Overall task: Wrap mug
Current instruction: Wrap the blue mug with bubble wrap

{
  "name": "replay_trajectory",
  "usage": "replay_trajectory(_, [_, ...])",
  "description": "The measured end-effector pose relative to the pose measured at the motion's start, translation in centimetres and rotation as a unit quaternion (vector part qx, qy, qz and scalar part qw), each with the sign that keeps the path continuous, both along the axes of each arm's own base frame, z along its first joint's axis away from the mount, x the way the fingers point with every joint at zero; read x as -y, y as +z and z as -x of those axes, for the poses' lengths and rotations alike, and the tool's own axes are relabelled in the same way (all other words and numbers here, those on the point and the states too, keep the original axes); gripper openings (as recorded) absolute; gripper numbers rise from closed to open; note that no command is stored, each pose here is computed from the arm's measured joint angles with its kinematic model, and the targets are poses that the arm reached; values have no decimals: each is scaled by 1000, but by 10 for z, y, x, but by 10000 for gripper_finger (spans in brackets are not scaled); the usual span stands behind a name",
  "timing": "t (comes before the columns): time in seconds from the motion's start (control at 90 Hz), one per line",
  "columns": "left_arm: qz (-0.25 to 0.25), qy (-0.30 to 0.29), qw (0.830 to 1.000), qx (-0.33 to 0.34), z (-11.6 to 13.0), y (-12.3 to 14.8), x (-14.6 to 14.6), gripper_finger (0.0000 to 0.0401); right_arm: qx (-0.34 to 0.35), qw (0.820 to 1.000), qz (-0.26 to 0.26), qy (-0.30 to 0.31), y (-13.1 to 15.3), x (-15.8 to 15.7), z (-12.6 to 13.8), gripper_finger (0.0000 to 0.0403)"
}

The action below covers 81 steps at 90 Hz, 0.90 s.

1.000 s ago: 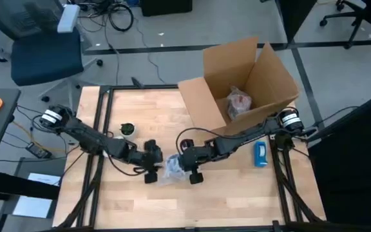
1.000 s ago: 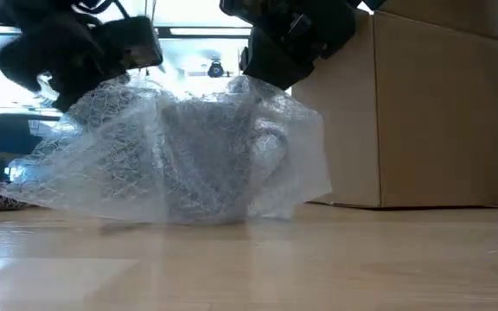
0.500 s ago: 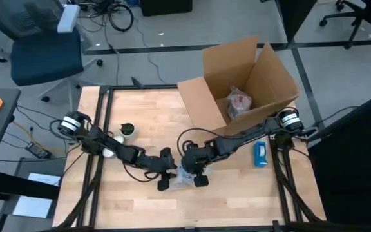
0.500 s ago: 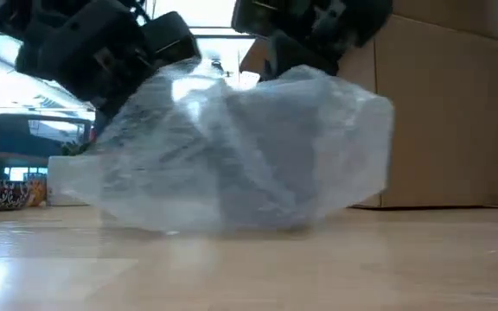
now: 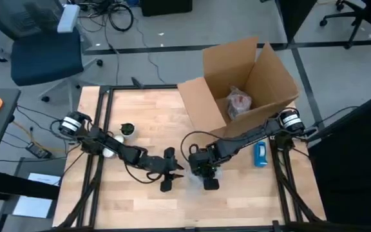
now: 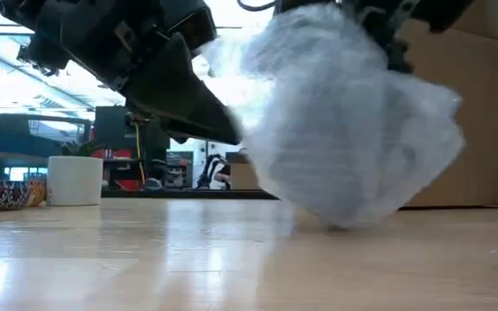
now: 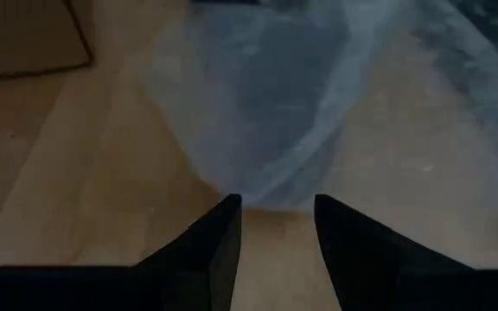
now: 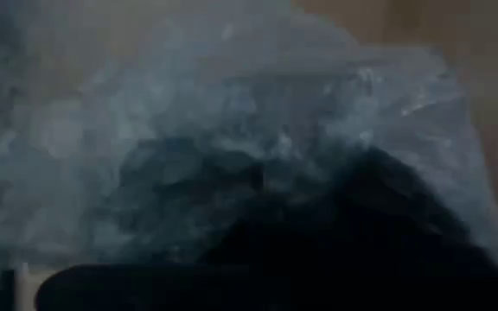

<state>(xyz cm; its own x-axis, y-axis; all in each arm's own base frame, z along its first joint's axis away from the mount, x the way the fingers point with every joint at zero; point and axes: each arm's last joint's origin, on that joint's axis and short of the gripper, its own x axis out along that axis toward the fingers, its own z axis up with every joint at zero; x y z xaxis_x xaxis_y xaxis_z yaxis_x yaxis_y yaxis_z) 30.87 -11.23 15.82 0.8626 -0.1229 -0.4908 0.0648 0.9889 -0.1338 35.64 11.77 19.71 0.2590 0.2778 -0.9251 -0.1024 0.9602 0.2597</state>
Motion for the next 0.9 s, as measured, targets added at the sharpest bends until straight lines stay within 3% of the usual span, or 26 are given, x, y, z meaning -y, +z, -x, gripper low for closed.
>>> replay_trajectory(0.322, [6, 10, 1000, -1, 0, -3, 2, 131, 51, 998, 38, 12, 16, -9, -7, 0])
replay_trajectory(0.578, [41, -33, 998, -40, -12, -42, 14, 131, 45, 997, 63, 22, 25, -11, -6, 0])
replay_trajectory(0.9, [36, -59, 995, -67, -28, -41, 18, 131, 41, 995, 88, 31, 59, -23, -3, 0])
